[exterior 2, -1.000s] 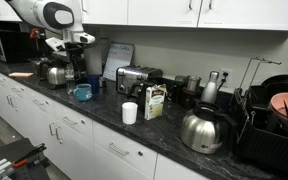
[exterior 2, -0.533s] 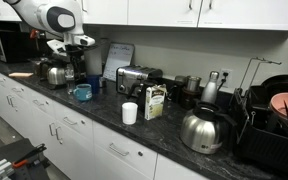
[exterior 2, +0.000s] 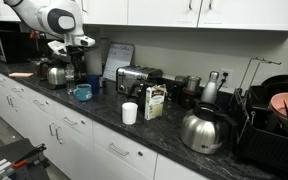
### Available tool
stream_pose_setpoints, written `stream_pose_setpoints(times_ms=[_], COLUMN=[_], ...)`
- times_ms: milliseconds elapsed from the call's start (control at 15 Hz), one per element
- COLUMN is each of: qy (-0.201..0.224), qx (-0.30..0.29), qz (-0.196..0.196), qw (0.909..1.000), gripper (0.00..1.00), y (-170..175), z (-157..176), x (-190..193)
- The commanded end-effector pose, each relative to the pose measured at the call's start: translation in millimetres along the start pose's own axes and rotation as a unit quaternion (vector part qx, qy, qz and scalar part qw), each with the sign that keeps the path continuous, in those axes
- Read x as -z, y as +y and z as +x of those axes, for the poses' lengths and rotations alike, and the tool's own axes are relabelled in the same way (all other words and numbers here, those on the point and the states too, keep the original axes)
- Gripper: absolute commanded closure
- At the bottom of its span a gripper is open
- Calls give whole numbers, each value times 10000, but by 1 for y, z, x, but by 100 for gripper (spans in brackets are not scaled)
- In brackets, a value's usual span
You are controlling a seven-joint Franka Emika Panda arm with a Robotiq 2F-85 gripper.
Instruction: Move the blue mug to the right of the white mug
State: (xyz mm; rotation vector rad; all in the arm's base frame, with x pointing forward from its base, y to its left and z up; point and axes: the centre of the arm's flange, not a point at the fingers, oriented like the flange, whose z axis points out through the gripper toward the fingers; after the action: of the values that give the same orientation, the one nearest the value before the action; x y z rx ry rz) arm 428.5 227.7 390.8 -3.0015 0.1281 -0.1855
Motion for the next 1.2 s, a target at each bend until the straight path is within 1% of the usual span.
stream_pose_setpoints(times_ms=[0,200,467,733,867,933,1000,1067,1133], qy=[239,281,163,41,92,96,110,135,159], qx=[-124,-311,-529,-649,-742,-782,-834,-879,-907], qz=[-38,-131,-253,-338,-471,-508,-533,-569,-599], qw=[9996,9990,9981,9973,9961,9956,9950,9944,9939], gripper=[0,0,0,0,0,7,20,31,32], y=[-10,-13,-15,-24,-26,-26,-26,-27,-28], z=[11,17,19,24,25,25,26,27,27], x=[-20,-42,-72,-89,-93,-96,-98,-100,-101])
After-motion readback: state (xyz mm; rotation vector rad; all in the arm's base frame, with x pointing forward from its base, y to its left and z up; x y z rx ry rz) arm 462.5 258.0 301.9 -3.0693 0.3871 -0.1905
